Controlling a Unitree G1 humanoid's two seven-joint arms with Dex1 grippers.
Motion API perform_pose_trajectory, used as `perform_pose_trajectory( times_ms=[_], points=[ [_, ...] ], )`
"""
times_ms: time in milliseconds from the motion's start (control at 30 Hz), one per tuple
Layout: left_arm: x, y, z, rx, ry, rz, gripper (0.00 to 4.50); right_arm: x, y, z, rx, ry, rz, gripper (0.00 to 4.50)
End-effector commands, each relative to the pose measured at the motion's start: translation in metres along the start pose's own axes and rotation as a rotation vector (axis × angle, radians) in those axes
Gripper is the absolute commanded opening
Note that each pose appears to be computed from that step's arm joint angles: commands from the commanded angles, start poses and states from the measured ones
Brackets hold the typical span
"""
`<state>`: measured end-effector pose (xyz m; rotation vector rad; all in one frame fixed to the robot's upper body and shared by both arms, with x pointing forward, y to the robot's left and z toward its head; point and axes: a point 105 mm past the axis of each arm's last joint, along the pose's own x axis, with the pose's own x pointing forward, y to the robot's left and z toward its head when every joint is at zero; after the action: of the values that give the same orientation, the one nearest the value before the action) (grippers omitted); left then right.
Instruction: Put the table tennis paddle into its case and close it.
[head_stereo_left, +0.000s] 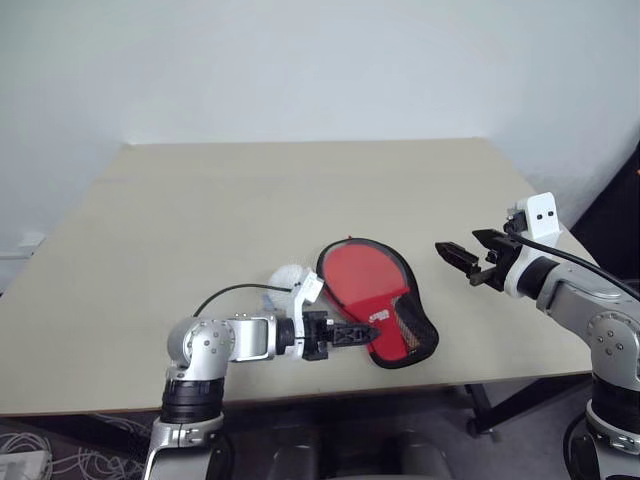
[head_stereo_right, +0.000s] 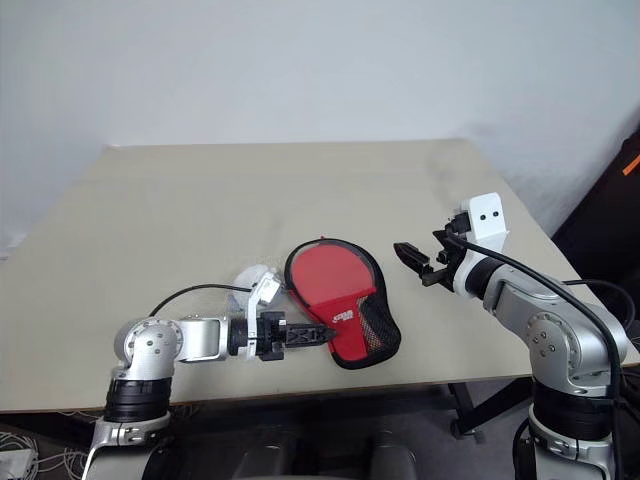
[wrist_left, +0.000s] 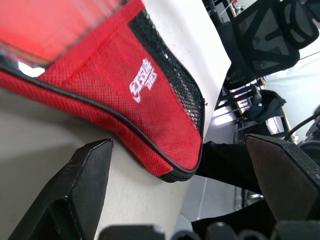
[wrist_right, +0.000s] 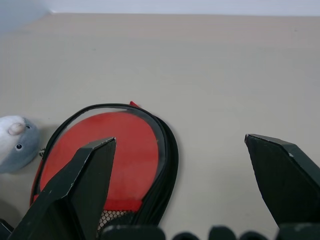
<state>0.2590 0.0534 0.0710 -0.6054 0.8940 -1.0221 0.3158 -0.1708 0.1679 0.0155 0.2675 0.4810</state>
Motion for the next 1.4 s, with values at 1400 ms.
perform_pose_trajectory(
  times_ms=[1400],
  points=[
    [0.034,0.007,0.014,-0.130,0.043,0.110,2.89,0.005,0.009,0.026,-0.031,-0.101,0.005,4.50]
  ],
)
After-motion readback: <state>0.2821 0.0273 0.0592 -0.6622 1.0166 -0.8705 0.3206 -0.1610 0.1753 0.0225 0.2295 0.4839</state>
